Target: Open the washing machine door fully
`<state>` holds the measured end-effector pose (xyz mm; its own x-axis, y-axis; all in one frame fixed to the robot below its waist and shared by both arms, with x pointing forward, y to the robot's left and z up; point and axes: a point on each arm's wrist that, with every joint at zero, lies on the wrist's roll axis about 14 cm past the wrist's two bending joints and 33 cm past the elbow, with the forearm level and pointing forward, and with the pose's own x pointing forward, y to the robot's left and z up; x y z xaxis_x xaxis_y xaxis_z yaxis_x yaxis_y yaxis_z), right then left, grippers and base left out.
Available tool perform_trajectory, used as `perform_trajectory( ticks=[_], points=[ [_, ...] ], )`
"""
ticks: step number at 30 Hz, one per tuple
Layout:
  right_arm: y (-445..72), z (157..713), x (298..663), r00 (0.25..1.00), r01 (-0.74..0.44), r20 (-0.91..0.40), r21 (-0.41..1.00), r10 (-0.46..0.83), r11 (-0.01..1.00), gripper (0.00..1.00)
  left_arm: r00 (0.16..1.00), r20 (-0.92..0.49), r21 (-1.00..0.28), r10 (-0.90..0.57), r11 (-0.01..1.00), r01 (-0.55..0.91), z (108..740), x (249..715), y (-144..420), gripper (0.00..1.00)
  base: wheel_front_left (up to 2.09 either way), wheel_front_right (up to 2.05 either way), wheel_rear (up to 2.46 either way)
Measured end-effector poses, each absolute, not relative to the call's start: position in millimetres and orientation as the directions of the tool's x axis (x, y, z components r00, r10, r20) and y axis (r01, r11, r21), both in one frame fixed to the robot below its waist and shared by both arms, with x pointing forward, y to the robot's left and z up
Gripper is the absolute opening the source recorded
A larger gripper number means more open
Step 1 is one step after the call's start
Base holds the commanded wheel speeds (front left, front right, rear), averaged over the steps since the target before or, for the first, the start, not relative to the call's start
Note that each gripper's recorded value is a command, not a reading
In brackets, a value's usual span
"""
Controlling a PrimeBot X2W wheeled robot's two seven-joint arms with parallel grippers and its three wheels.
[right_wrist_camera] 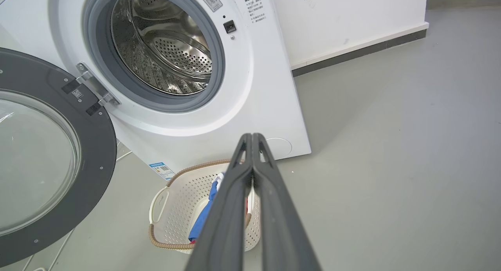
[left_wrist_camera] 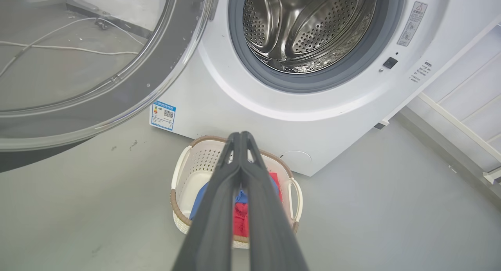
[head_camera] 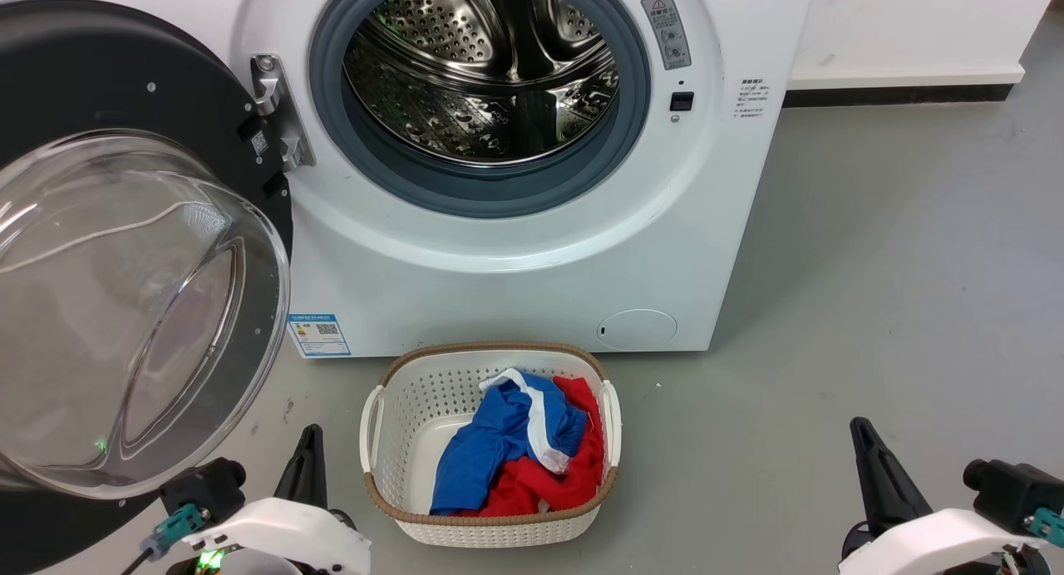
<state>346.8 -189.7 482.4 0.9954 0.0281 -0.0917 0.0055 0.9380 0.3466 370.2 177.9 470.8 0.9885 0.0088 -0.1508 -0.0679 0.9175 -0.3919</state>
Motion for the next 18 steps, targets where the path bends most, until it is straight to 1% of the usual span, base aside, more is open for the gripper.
perform_trajectory(
  ticks=[18],
  points=[
    [-194.2, 485.4, 356.0, 0.996, 0.042, -0.086, 0.602, 0.012, 0.797, 0.0, 0.982, -0.19, -0.628, 0.001, 0.768, -0.122, 468.7, 374.2, 182.8, 0.0, 0.0, 0.0, 0.0]
  ],
)
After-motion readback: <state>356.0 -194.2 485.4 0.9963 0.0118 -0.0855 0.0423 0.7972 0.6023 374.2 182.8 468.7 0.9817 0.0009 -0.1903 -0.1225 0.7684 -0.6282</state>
